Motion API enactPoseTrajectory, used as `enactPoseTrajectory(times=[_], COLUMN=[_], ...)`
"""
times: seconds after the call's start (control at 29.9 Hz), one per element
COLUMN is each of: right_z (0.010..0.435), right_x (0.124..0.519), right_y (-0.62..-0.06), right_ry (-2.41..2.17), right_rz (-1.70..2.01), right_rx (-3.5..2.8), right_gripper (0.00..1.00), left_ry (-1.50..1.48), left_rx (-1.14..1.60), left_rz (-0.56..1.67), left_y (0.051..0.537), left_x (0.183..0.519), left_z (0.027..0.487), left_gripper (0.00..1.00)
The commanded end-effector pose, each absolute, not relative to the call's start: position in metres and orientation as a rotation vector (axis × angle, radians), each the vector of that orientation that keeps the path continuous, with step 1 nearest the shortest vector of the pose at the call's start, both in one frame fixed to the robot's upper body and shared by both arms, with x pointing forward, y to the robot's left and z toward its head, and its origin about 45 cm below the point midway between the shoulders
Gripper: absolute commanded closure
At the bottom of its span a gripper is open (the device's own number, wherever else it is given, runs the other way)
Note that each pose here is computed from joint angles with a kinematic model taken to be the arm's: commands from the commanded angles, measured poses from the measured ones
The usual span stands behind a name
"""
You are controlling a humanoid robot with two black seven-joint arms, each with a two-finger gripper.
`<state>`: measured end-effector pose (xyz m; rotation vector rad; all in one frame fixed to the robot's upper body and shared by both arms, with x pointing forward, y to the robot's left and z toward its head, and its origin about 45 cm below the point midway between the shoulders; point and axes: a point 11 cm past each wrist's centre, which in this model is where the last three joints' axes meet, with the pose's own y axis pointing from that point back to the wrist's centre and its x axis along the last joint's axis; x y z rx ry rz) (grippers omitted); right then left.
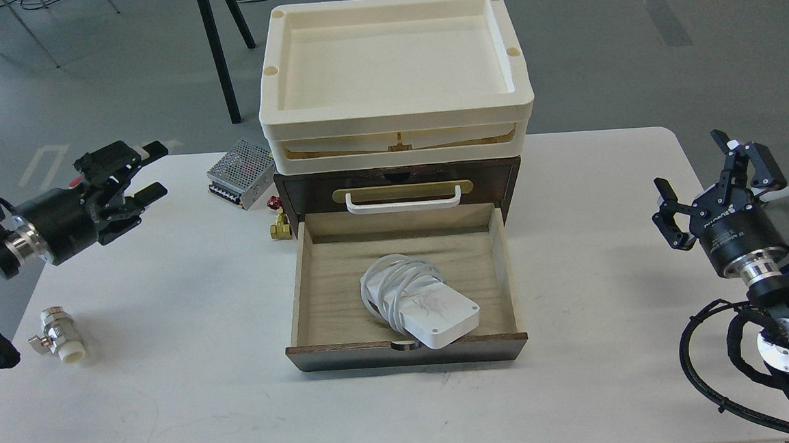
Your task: Put charging cable into cabinet
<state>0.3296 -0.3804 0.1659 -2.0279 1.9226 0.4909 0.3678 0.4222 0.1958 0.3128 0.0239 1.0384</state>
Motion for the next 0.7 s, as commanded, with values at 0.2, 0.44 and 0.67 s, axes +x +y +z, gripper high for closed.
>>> enactPoseTrajectory(times=[0.2,0.44,0.67], right_z=[0.166,0.166,0.166], right_x=[0.330,0.330,0.330], right_y=[-0.380,-0.380,-0.380], right_ry=[1.920,1.923,1.923], right_rz=[0.492,0.491,0.491], right_rx=[-2.030,-2.028,-2.028], right_gripper=[0.01,0.01,0.01], left_ry=[0.317,0.387,0.381], left_rx=[-0.007,-0.113,-0.115], left_rz=[1.309,1.339,1.346], left_y=[0.408,0.379,0.383], left_x=[0.379,0.386,0.387], left_z=[0.134,0.116,0.119], left_gripper=[0.14,0.14,0.14])
